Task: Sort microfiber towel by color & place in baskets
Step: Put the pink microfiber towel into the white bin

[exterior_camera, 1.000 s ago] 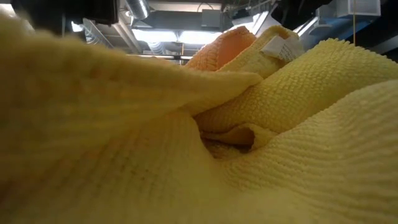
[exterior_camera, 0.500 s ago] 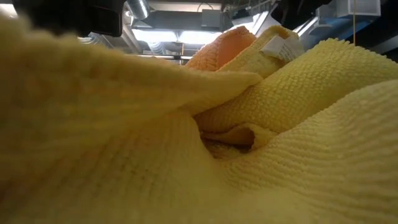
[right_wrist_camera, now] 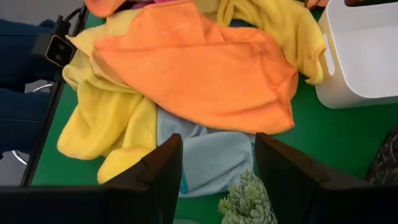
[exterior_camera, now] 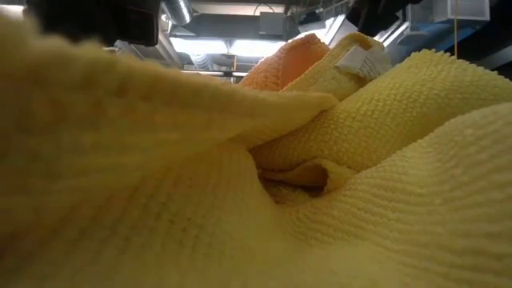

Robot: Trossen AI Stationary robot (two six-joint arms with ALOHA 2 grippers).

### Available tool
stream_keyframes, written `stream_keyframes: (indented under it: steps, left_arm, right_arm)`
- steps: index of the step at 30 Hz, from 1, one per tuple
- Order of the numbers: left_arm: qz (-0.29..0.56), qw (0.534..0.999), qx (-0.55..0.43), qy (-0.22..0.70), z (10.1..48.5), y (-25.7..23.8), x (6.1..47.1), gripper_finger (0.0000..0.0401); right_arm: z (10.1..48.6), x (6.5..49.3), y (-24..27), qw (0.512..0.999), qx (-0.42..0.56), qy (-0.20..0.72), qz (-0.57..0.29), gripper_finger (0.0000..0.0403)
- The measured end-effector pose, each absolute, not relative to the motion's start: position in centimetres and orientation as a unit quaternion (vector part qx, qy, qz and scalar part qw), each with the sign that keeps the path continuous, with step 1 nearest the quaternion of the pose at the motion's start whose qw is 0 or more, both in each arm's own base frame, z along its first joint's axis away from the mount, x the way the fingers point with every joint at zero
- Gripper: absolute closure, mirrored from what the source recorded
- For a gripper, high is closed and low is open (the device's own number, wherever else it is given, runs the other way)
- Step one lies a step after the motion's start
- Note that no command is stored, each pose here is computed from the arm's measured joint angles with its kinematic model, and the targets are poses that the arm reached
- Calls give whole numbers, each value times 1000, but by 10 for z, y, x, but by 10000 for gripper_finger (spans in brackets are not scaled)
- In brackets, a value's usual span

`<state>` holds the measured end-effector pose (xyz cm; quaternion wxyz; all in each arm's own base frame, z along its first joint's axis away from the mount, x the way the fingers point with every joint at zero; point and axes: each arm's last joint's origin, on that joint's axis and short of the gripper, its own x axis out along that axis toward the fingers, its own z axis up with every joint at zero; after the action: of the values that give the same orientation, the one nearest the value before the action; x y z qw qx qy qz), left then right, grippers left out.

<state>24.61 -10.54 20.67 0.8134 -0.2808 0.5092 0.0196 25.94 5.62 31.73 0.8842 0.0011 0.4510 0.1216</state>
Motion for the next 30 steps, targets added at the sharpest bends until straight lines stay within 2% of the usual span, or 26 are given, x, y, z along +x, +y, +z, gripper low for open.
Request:
stream_keyframes:
  steps: [4,8,15,21,30]
  left_arm:
    - [15,825,-297,480,223,-103,243,399]
    - [18,856,-301,419,254,-100,243,400]
    - [30,918,-264,294,317,-93,245,401]
    - [18,947,-226,226,362,-84,250,401]
    - [9,956,-218,196,385,-80,250,401]
  right_arm:
    - [318,260,56,886,1,447,122,205]
    - [319,261,57,889,2,442,123,205]
    - [319,261,57,889,2,442,122,205]
    - [318,261,57,888,2,443,122,205]
    - [320,263,57,895,3,429,124,205]
